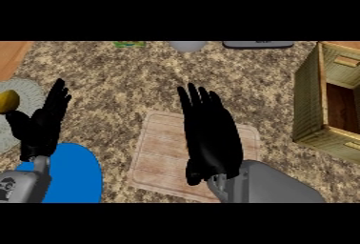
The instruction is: Pick the croissant from the cutting board and place it in the basket
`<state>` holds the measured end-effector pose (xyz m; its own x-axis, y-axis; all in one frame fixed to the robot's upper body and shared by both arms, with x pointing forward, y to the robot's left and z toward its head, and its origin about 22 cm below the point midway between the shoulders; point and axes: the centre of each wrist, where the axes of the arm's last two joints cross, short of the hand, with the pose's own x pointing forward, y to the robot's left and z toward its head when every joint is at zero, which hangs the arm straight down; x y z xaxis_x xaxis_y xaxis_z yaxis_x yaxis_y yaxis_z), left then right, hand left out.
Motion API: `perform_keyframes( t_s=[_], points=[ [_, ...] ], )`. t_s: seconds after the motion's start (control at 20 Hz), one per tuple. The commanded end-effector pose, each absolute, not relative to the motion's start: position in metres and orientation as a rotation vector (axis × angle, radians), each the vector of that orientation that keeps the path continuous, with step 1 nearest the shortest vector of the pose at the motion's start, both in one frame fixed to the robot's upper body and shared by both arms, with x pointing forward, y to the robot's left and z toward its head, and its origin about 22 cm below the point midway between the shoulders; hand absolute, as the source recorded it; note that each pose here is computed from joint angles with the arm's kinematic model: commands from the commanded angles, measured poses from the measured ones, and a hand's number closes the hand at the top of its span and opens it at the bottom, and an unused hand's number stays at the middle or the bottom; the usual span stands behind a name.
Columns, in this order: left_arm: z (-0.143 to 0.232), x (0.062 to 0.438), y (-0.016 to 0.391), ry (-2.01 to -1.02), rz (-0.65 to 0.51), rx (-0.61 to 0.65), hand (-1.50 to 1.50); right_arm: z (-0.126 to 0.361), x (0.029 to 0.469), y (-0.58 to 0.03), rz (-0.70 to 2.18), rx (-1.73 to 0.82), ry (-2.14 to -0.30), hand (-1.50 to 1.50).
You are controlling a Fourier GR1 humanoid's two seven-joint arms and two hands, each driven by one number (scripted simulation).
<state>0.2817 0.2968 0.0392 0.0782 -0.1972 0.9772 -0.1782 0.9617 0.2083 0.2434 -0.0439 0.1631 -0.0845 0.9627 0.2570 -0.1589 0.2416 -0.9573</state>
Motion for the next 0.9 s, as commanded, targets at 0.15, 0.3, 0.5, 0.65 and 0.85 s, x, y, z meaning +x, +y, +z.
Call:
perform_keyframes(
  t_s=[0.15,0.3,0.5,0.65,0.85],
  points=[
    [0.056,0.277,0.296,-1.509,-0.034,0.282,0.00,0.153,0.231,-0.053,1.066,-0.944,-1.168,-1.50],
    [0.048,0.288,0.295,-1.516,-0.016,0.272,0.00,0.128,0.226,-0.066,1.077,-0.925,-1.168,-1.50],
    [0.054,0.294,0.297,-1.517,-0.017,0.303,0.00,0.108,0.227,-0.058,1.077,-0.904,-1.181,-1.50],
    [0.050,0.286,0.286,-1.514,-0.028,0.286,0.00,0.097,0.242,-0.063,1.078,-0.944,-1.210,-1.50],
    [0.061,0.293,0.298,-1.515,-0.028,0.293,0.00,0.078,0.230,-0.052,1.086,-0.934,-1.265,-1.50]
  ],
)
